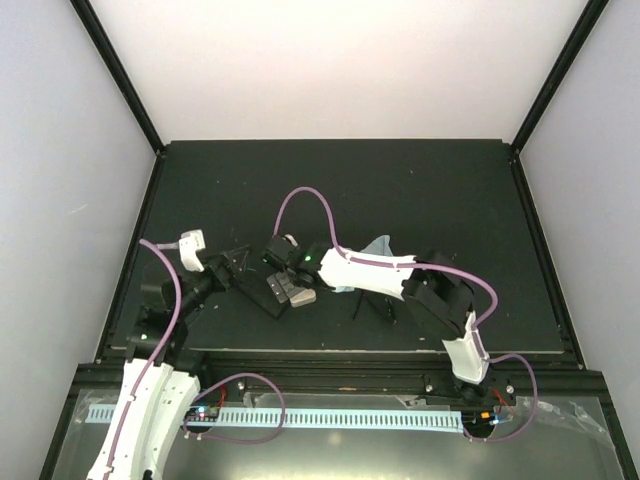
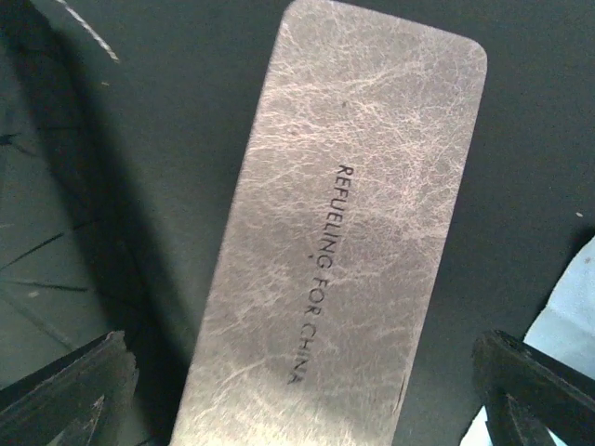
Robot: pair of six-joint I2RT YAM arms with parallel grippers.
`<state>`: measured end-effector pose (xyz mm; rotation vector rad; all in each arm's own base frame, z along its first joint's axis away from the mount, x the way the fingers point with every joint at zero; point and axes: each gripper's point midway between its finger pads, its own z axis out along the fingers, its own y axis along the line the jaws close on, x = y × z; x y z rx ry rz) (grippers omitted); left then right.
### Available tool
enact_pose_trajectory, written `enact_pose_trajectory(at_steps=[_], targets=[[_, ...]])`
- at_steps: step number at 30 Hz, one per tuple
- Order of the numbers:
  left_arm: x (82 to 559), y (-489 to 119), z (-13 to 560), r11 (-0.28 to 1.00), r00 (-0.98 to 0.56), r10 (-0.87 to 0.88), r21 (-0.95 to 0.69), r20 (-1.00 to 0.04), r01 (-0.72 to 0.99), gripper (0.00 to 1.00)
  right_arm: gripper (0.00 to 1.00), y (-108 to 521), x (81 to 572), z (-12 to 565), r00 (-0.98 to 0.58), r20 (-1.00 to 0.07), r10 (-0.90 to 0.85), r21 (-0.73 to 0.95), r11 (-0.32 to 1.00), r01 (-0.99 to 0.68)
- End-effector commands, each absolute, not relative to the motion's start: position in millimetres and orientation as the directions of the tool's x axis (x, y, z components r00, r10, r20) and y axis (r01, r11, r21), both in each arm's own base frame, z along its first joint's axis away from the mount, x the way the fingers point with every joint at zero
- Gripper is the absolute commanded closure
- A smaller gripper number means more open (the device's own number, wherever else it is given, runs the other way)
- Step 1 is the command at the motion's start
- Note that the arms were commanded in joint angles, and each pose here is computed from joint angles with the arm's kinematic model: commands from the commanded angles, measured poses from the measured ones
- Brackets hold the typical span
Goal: Organize the sunglasses
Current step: Pick up the sunglasses case from the center of the board.
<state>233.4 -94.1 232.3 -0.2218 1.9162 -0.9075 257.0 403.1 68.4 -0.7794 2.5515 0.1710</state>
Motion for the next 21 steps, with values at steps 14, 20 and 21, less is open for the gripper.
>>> enact_pose_trajectory(at_steps=[14, 20, 21], targets=[[229, -77, 239, 0.746, -0.464, -0.526, -0.649, -0.713, 0.151, 0.01, 0.02, 375, 241, 23, -0.758, -0.306, -0.576, -0.097, 0.811, -0.577], [228, -77, 236, 0.745, -0.478, -0.529, -0.653, -0.701, 0.134, 0.01, 0.10, 377, 240, 22, -0.750, -0.311, -0.583, -0.086, 0.804, -0.589], [227, -76, 235, 0.745, -0.480, -0.531, -0.655, -0.698, 0.129, 0.01, 0.18, 377, 240, 23, -0.747, -0.315, -0.585, -0.088, 0.802, -0.591]])
